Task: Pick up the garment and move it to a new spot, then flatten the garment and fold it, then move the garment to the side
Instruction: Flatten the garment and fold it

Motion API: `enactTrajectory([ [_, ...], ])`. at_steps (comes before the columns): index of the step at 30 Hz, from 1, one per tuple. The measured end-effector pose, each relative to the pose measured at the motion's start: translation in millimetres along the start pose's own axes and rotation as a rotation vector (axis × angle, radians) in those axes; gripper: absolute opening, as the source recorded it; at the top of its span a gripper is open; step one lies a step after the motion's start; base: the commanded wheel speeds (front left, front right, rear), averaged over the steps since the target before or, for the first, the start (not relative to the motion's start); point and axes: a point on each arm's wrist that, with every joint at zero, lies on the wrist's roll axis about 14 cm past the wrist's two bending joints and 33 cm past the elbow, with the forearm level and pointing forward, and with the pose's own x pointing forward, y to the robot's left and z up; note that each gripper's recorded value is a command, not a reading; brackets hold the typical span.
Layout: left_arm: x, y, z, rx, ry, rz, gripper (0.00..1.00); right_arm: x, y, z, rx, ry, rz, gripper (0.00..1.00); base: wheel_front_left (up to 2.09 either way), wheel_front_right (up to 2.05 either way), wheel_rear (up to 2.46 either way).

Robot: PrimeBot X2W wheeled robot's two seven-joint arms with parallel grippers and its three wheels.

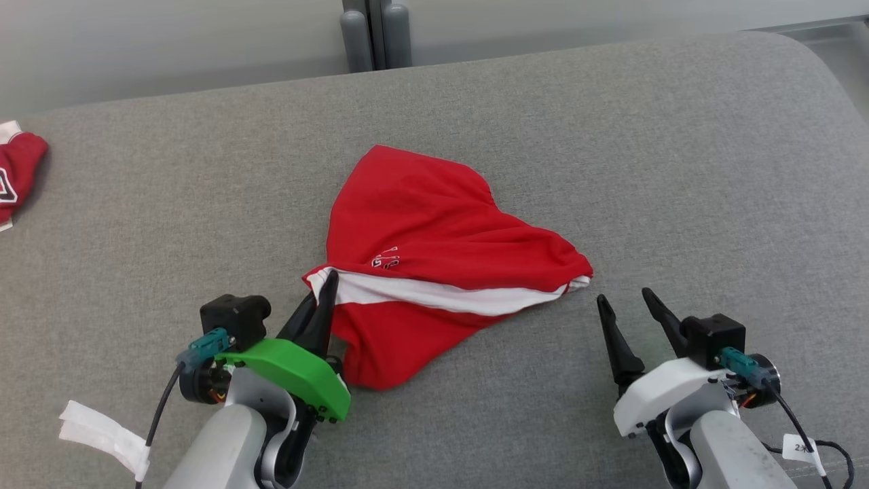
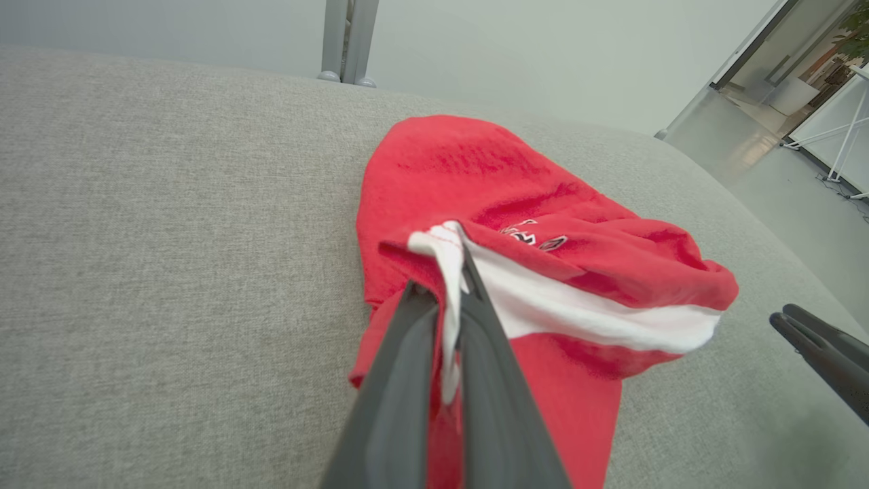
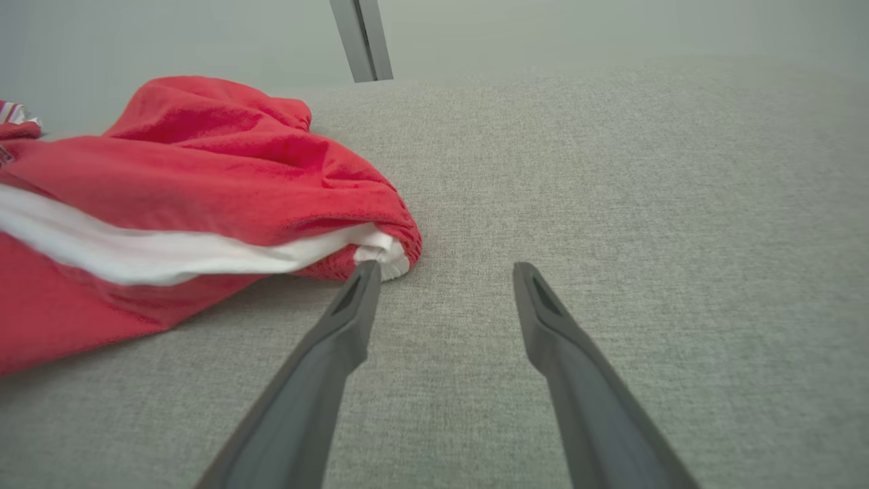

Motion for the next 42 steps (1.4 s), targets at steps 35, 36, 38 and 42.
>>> enactTrajectory([
  [35, -12, -1, 44, 0.034, -0.206, -0.024, 0.00, 36, 41, 14, -0.028, -0.002, 0.134, 0.00, 0.00, 0.00, 0.00],
  [36, -13, -5, 49, 0.038, -0.223, -0.033, 0.00, 35, 41, 23, -0.037, -0.032, 0.137, 0.00, 0.00, 0.00, 0.00],
  [38, -15, -12, 61, 0.053, -0.257, -0.056, 0.00, 32, 44, 43, -0.055, -0.092, 0.143, 0.00, 0.00, 0.00, 0.00],
  [42, -23, -29, 87, 0.111, -0.323, -0.116, 0.00, 26, 52, 93, -0.097, -0.236, 0.162, 0.00, 0.00, 0.00, 0.00],
])
